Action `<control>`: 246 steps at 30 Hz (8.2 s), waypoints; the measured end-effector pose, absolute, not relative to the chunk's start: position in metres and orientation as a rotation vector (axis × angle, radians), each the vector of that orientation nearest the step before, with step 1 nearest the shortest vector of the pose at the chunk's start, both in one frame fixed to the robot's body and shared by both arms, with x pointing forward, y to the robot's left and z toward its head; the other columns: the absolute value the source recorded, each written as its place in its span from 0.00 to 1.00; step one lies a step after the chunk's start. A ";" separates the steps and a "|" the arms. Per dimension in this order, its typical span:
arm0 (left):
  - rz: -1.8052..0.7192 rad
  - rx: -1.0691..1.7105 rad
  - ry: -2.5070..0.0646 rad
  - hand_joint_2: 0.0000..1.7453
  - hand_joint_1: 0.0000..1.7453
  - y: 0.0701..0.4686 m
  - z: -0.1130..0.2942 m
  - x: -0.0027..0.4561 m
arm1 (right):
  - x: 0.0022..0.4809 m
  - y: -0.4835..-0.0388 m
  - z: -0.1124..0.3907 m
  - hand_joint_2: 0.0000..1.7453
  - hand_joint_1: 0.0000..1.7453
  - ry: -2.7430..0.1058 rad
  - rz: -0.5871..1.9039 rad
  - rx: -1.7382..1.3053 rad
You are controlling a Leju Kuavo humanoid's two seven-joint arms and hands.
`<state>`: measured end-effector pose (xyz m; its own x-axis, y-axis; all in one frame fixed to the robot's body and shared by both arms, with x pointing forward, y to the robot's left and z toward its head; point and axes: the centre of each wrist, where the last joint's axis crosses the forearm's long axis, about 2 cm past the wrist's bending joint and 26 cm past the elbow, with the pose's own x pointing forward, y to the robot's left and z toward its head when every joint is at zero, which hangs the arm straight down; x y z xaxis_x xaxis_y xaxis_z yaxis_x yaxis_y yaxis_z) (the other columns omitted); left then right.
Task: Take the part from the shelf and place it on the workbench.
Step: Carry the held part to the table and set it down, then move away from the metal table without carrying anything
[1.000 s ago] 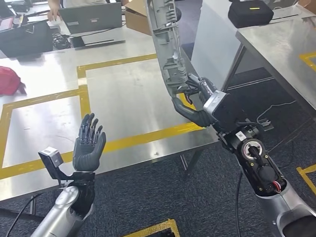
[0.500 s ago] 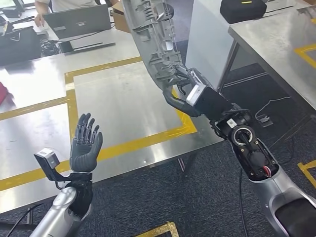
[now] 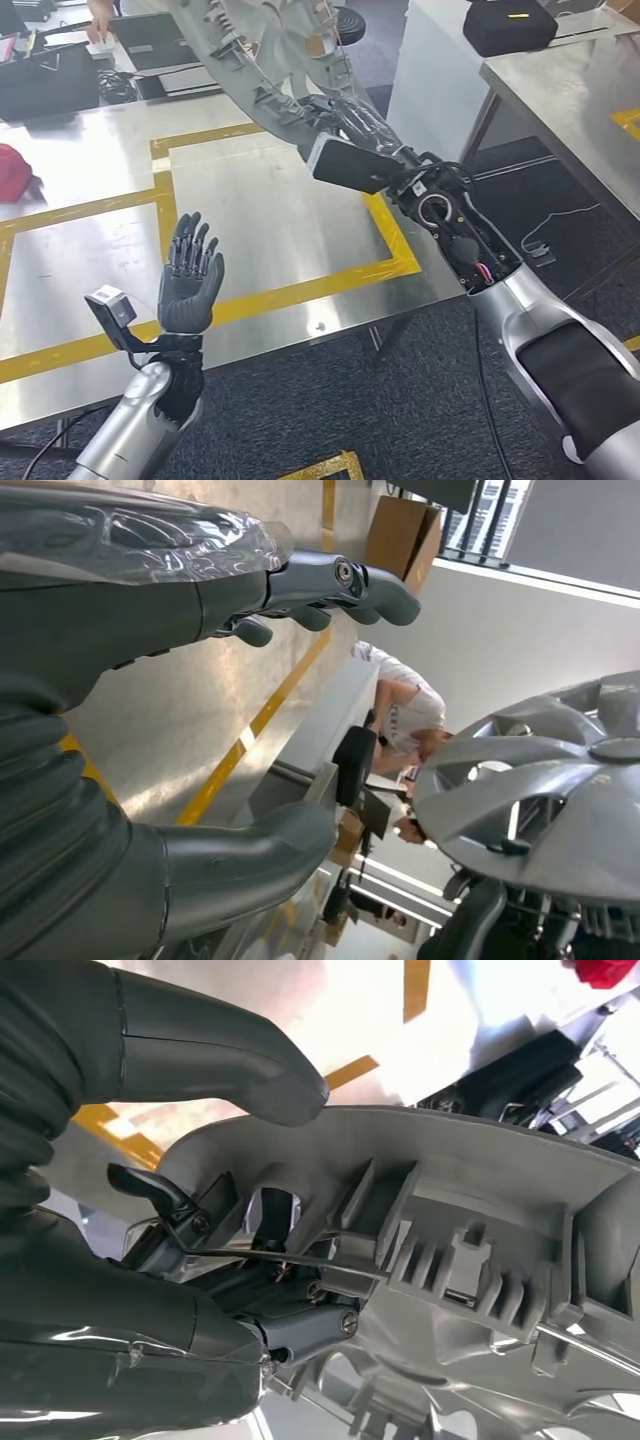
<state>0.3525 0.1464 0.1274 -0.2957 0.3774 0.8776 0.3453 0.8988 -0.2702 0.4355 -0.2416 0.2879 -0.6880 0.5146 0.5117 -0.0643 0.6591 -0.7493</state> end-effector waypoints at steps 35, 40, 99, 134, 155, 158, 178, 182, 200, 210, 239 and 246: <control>0.043 -0.561 -1.852 1.00 0.00 0.143 0.126 0.365 | 0.459 -0.209 0.205 1.00 1.00 -1.725 1.333 -0.430; 0.042 -0.556 -1.851 1.00 0.00 0.143 0.123 0.364 | 0.457 -0.210 0.199 1.00 1.00 -1.692 1.354 -0.430; 0.075 -0.364 -1.829 0.00 0.00 0.166 0.107 0.349 | 0.381 -0.218 0.229 1.00 0.00 -1.933 0.329 0.241; 0.053 -0.391 -1.878 0.00 0.00 0.170 0.123 0.348 | 0.335 -0.240 0.273 0.00 0.00 -2.118 0.297 0.274; 0.061 -0.402 -1.875 0.00 0.00 0.166 0.125 0.346 | 0.327 -0.245 0.271 0.00 0.00 -2.103 0.291 0.269; 0.062 -0.403 -1.876 0.00 0.00 0.166 0.126 0.346 | 0.327 -0.245 0.272 0.00 0.00 -2.107 0.289 0.268; 0.063 -0.403 -1.878 0.00 0.00 0.166 0.126 0.347 | 0.327 -0.246 0.271 0.00 0.00 -2.107 0.291 0.268; 0.064 -0.405 -1.875 0.00 0.00 0.165 0.125 0.346 | 0.327 -0.246 0.271 0.00 0.00 -2.106 0.292 0.266; 0.061 -0.398 -1.875 0.00 0.00 0.168 0.124 0.346 | 0.326 -0.246 0.274 0.00 0.00 -2.115 0.297 0.271; 0.060 -0.402 -1.883 0.00 0.00 0.168 0.128 0.347 | 0.326 -0.246 0.276 0.00 0.00 -2.118 0.303 0.272; 0.064 -0.381 -1.873 0.00 0.00 0.177 0.128 0.343 | 0.324 -0.238 0.271 0.00 0.00 -2.063 0.375 0.320; 0.066 -0.382 -1.861 0.00 0.00 0.176 0.127 0.341 | 0.321 -0.235 0.266 0.00 0.00 -2.044 0.385 0.328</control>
